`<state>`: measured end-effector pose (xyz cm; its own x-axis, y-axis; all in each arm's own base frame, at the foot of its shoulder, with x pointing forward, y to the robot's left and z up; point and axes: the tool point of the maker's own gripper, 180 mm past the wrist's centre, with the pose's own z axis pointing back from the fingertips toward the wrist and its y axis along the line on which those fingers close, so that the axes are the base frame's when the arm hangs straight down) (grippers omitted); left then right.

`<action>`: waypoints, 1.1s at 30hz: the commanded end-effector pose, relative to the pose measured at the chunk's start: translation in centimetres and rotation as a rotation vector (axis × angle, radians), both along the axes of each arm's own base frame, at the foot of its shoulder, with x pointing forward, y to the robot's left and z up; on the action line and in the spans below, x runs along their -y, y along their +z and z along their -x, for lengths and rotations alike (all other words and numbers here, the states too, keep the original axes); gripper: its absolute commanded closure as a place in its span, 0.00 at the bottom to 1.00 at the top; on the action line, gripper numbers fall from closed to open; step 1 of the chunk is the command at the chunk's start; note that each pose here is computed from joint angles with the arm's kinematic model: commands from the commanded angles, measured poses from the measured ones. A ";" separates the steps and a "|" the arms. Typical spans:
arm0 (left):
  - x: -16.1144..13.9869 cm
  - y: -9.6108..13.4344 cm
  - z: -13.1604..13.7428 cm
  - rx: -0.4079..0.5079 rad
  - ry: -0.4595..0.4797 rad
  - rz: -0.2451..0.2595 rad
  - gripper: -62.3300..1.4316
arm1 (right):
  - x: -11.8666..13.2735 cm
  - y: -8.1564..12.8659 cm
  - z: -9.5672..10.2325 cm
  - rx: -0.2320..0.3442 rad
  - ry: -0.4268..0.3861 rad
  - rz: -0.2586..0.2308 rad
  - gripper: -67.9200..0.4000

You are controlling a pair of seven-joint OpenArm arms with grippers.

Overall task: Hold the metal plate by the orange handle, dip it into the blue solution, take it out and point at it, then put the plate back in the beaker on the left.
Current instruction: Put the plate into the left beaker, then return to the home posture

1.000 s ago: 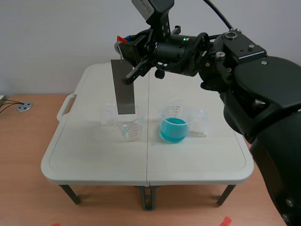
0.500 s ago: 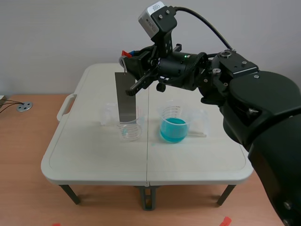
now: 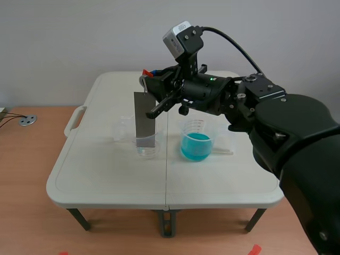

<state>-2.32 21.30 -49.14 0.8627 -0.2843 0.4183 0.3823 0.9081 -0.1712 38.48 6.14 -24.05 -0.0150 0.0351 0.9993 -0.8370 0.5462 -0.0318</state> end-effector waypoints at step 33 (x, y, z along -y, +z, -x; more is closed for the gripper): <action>-0.4 0.0 0.4 -0.018 -0.002 -0.008 0.95 | -0.6 -0.4 -0.1 0.047 0.003 -0.023 0.98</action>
<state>-2.67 21.42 -49.30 0.8699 -0.2912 0.3981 0.3823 0.9081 -0.1712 37.75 6.81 -26.20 -0.0210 0.0457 0.9987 -0.8428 0.5366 -0.0422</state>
